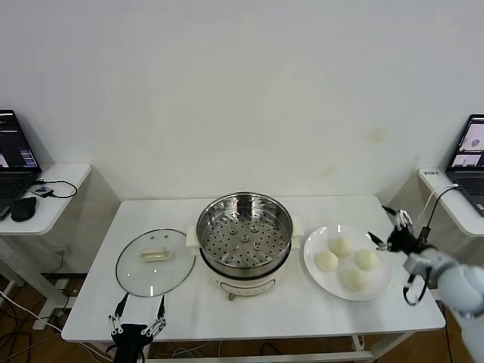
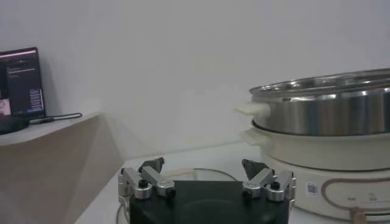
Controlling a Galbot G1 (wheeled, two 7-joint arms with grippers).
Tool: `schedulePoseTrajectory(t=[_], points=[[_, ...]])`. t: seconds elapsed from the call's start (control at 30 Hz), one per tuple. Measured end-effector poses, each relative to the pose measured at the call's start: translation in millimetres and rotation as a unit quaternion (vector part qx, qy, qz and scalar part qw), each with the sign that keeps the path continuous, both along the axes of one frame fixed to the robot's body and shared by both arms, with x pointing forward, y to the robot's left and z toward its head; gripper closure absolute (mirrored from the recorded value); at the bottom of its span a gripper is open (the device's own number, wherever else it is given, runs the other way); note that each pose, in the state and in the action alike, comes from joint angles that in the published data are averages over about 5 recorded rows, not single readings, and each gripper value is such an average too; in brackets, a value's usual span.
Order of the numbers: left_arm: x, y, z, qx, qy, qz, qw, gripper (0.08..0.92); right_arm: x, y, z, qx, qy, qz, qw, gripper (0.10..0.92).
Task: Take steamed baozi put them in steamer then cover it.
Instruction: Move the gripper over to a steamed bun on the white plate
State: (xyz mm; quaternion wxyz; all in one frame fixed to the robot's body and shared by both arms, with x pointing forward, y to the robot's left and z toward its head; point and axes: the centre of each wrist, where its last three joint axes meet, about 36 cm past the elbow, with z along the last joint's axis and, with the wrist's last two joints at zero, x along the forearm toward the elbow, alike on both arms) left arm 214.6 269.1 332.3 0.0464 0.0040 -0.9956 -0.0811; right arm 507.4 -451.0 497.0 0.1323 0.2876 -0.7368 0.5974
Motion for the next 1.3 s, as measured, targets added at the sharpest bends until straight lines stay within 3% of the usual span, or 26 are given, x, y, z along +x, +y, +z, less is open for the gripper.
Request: schedulePoseTrajectory(t=[0.27,0.7,1.3], points=[[1,5,-2,0.002,-0.006,0.002,1.000,0.177,53,4,17,-0.045,0.117,0.040,0.991,0.200],[4,10,-4,0.007,-0.018,0.005,1.000,0.177,96,19,1,-0.093,0.231,0.060,0.967,0.200],[3,16,-7,0.012,-0.021,0.009,1.000,0.177,132,46,-37,-0.113,0.272,0.062,0.954,0.200]])
